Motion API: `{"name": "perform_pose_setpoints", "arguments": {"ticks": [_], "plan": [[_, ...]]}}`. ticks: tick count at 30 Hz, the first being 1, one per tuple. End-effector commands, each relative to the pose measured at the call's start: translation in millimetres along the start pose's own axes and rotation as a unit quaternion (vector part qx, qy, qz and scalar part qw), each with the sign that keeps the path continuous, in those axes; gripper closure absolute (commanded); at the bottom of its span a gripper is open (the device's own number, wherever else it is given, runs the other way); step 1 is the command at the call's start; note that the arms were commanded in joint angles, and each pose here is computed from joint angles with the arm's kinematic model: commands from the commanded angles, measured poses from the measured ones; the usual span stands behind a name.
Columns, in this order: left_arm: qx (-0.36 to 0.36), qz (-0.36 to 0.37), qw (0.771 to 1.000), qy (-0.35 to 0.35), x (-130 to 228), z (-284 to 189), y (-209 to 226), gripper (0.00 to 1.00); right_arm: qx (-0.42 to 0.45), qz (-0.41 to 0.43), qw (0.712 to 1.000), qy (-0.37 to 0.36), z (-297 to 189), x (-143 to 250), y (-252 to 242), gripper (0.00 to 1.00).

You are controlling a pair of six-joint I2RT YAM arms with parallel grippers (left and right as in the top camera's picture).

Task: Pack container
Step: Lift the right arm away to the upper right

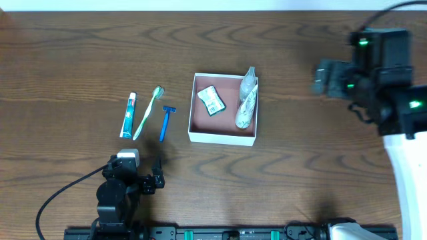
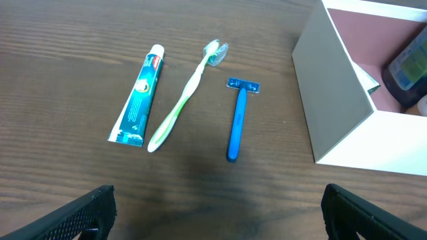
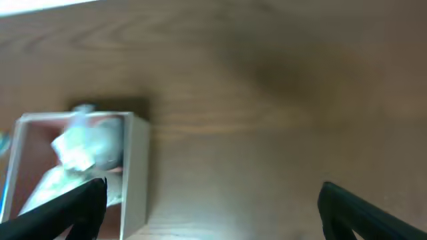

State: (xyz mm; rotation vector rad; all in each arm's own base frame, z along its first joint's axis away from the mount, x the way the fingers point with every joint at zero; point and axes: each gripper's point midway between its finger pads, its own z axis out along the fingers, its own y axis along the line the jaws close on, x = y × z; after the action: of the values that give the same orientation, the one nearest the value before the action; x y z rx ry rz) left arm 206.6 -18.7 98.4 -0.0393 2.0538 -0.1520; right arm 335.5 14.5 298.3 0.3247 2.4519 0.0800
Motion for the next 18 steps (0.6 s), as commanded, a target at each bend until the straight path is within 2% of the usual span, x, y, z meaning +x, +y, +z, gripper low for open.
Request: {"name": "perform_pose_setpoints", "arguments": {"ticks": [1, 6, 11, 15, 18], "plan": [[0.0, -0.001, 1.0, -0.008, -1.8, 1.9, 0.5, 0.02, 0.0, 0.104, 0.994, 0.021, 0.7, 4.2, -19.2, 0.01], [-0.006, 0.0, 0.999, -0.043, -18.4, 1.0, 1.9, 0.02, 0.011, 0.118, 0.993, 0.029, 0.5, 7.9, -29.3, 0.01], [0.024, -0.013, 0.994, -0.107, -56.7, -11.8, -10.3, 0.02, 0.011, 0.117, 0.993, 0.032, 0.5, 9.1, -29.2, 0.01], [-0.003, -0.015, 0.991, -0.134, -91.9, -32.1, -4.5, 0.02, 0.011, 0.117, 0.993, 0.031, 0.4, 8.9, -29.2, 0.01], [-0.052, -0.02, 0.99, -0.126, -115.0, -40.1, 8.7, 0.02, 0.011, 0.117, 0.993, 0.032, 0.5, 9.1, -29.2, 0.01]]}}
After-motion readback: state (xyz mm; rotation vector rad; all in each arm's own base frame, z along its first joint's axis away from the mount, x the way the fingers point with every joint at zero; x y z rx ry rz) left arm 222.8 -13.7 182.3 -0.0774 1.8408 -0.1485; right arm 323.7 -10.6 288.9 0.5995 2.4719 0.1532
